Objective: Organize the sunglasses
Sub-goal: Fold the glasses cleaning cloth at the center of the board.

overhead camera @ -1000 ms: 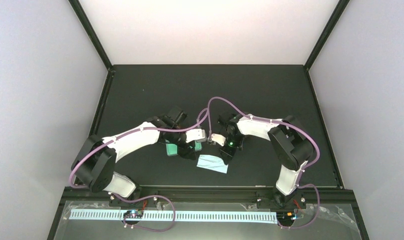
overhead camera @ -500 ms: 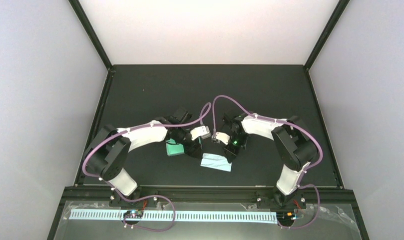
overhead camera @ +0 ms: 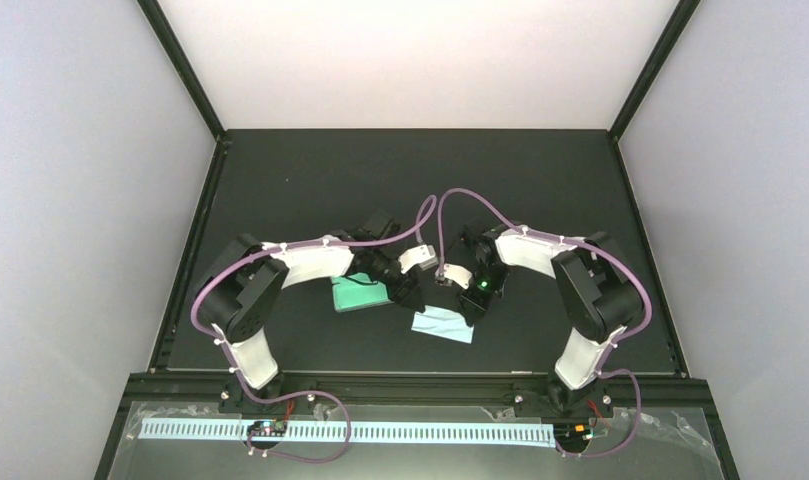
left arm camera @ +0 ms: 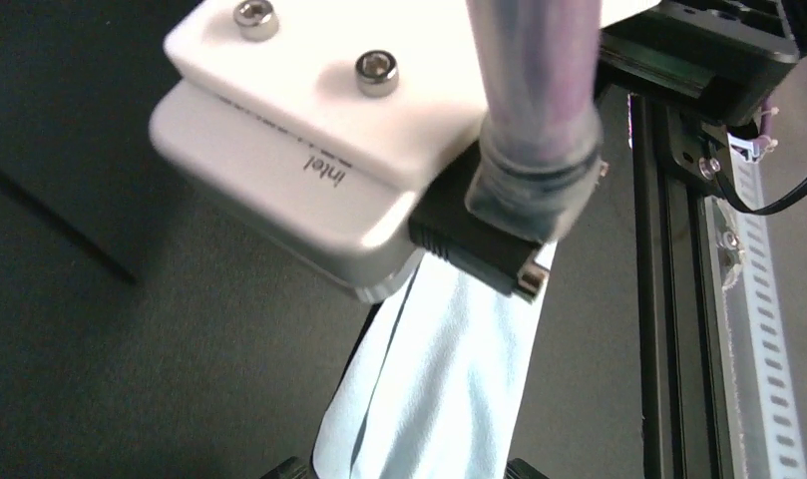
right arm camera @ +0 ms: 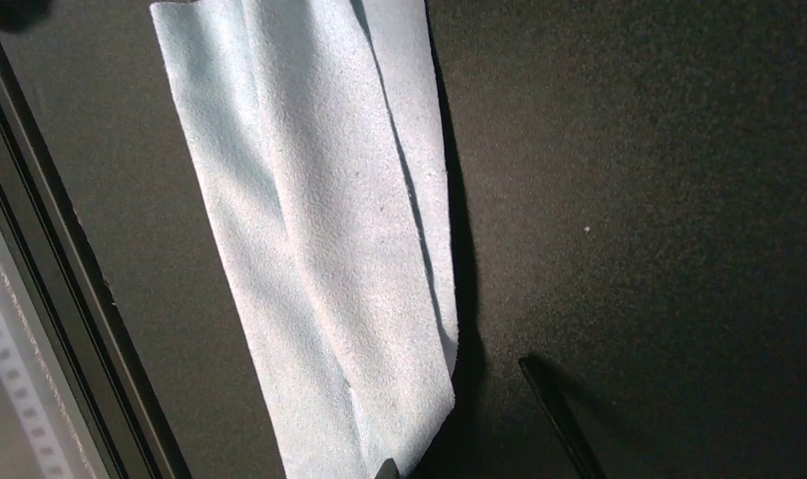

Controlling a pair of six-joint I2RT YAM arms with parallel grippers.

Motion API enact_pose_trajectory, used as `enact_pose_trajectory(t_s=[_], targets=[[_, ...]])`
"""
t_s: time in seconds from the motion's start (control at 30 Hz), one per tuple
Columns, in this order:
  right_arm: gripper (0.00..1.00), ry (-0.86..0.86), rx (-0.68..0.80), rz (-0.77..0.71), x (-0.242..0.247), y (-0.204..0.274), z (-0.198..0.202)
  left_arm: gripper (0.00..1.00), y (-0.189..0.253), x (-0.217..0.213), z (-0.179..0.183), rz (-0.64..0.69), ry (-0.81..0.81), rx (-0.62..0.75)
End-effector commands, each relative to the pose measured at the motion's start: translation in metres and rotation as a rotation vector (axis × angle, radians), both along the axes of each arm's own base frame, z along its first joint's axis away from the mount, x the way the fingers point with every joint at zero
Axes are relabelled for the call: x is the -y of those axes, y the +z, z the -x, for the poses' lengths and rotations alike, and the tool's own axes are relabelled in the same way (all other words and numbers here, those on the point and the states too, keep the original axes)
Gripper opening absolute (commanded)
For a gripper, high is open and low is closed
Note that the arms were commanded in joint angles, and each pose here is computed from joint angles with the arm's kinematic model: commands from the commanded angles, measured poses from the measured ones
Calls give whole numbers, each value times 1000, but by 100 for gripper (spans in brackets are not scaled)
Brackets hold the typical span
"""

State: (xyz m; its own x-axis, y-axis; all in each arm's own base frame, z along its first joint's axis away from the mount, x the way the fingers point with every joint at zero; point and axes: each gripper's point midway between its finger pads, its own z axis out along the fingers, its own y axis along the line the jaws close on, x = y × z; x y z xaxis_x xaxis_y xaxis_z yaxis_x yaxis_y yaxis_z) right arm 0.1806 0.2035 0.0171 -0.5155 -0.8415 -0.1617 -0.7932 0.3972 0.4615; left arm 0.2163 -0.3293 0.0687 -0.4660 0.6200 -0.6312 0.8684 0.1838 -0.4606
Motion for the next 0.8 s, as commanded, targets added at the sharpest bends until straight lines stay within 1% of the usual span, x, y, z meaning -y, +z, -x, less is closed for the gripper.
enact_pose_trajectory(t_s=[0.0,0.13,0.37,0.53,0.77], targets=[[1,20,10,10,11,-4,1,50,6,21,-11,45,12,5],[1,2,5,-2,13,-3,-1,45,-6,19,-19,5,47,28],[1,-6,-3,-23,10,0,-2,45,-22,16,-18,-60,68,28],[1,-9,-12,-27,9,-1,-3,44,-28,17,-15,-73,55,16],[1,-12,-19,-26,8,-2,-3,31,-37,17,-2,-95,22,-15]])
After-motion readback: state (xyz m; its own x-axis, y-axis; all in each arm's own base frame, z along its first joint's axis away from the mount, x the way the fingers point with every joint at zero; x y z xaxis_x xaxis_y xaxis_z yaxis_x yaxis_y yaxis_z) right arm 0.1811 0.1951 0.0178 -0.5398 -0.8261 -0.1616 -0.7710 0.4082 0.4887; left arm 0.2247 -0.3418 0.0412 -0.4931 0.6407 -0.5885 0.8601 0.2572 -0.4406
